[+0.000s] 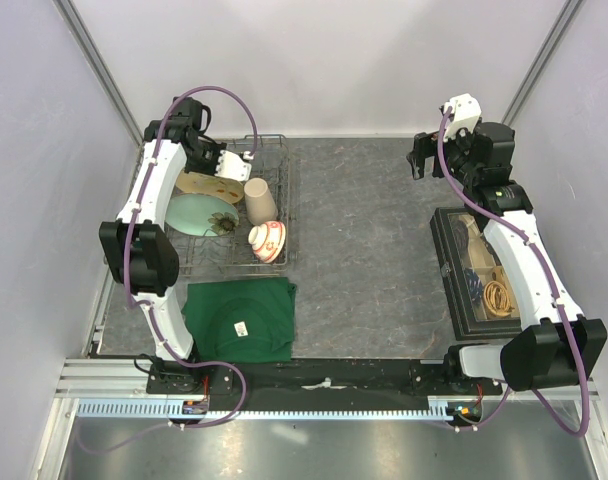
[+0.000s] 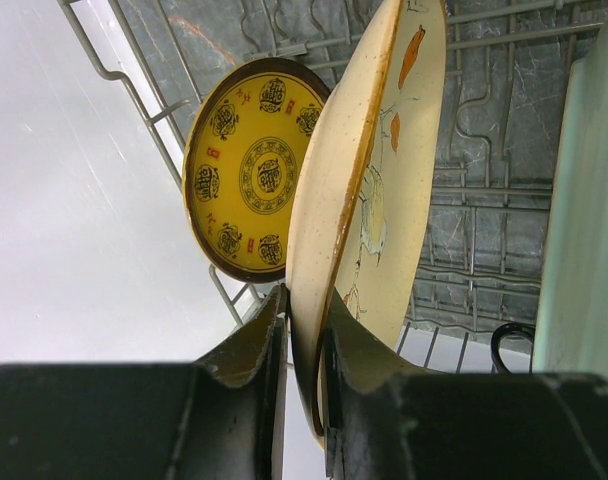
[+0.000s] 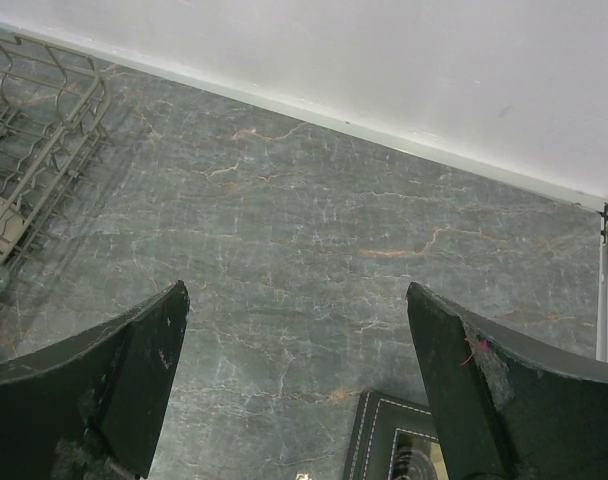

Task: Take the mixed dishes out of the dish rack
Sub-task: Pick up the plate from the dish rack.

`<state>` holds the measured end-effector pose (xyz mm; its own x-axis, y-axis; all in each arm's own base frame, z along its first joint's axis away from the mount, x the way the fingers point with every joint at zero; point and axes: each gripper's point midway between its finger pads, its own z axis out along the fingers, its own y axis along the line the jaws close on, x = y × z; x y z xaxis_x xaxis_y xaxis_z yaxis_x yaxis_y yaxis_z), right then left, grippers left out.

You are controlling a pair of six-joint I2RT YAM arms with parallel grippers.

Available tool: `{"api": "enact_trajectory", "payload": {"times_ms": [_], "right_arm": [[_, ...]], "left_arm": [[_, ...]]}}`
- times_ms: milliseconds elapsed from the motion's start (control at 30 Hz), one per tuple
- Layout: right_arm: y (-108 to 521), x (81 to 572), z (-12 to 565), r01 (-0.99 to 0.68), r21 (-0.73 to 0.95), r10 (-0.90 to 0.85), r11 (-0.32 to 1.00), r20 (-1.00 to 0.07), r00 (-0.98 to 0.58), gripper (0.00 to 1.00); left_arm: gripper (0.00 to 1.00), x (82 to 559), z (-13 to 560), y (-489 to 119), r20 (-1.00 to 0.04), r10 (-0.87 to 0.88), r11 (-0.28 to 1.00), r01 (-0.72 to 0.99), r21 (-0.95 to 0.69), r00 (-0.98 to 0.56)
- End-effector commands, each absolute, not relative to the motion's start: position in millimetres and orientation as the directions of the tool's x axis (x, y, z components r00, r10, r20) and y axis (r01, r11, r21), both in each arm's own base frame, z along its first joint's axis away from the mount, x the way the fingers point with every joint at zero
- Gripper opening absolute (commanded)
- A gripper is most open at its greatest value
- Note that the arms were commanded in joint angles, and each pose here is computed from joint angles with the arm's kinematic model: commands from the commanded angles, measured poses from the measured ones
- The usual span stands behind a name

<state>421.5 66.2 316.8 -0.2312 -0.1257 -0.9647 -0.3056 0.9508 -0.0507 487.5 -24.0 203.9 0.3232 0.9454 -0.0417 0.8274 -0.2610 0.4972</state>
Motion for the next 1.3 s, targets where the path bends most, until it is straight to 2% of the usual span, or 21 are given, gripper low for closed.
{"api": "enact_trajectory", "payload": {"times_ms": [0,300,800,1267], "right_arm": [[69,419,334,-0.318,-0.058,-0.117,0.946,-0.979,-0.168,0.98],[71,417,335,-0.33,-0.053,-0.111,0.943,-0.981,-0.16,0.98],[74,414,335,-0.343,-0.045,-0.104,0.938,-0.982,-0.157,0.98],[76,413,332,-0.354,-0.04,-0.101,0.934,-0.982,-0.157,0.98]], "left_arm": [[0.01,495,284,-26,0.007,0.949,-0.238,0.703,0.67,0.315],[0.02,493,298,-26,-0.033,0.964,-0.164,0.69,0.705,0.263],[0.02,487,316,-26,-0.046,0.971,-0.119,0.639,0.76,0.236],[0.02,473,338,-29,-0.101,0.972,-0.046,0.594,0.803,0.212]]}}
